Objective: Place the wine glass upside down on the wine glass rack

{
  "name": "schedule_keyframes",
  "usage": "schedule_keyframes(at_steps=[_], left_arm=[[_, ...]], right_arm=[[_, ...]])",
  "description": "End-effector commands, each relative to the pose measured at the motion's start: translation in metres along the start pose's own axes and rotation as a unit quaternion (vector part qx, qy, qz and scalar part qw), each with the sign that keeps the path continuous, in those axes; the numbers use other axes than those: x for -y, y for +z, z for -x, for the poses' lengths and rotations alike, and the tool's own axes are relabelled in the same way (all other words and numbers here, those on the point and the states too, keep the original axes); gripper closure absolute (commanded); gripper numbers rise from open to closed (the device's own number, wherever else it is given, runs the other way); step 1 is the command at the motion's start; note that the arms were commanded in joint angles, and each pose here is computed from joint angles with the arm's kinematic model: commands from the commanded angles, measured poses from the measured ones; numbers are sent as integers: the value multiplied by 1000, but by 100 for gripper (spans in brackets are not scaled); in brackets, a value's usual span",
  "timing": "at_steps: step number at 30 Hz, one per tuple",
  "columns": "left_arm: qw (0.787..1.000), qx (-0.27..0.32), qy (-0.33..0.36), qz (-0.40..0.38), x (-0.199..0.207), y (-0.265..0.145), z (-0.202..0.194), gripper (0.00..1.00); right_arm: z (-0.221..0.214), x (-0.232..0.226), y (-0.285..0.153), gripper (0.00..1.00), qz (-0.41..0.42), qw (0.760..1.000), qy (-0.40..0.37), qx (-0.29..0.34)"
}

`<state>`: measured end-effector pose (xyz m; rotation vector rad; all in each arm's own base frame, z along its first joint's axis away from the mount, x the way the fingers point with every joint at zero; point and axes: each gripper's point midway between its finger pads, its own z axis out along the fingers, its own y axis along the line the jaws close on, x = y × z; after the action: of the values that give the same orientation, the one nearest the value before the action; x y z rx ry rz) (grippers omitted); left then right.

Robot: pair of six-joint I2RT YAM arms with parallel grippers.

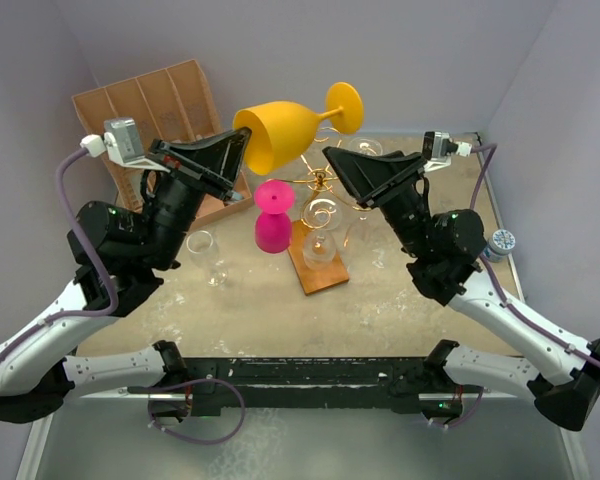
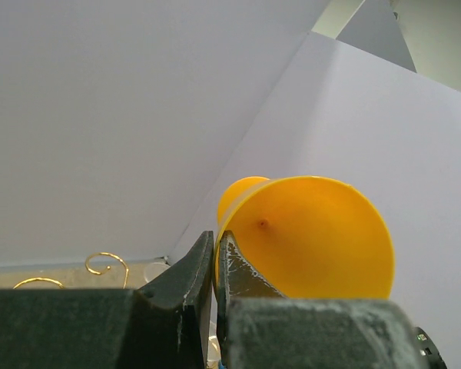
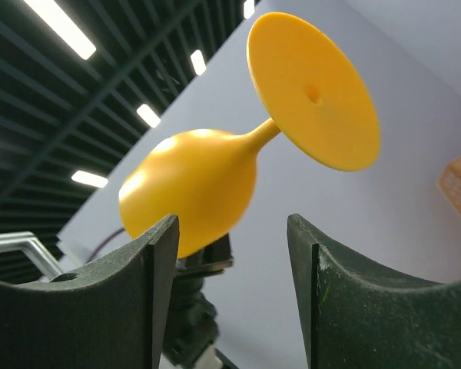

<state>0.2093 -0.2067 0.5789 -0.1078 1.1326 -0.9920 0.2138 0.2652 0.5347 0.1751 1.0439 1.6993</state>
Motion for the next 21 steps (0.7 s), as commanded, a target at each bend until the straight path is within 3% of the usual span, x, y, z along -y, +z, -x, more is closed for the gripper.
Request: schedule_keyframes(at_steps=[1,12,21], left_arm=[[998,35,-27,-54,24,2,19,100],[996,37,-11,-77,28,6,7,100],[996,22,-3,-91,32,6,-4,100]], right_arm=[[23,-33,4,40,47,992,103,55],[45,-31,12,41,20,971,215,107],[54,-24,24,51,-11,964,231,128]])
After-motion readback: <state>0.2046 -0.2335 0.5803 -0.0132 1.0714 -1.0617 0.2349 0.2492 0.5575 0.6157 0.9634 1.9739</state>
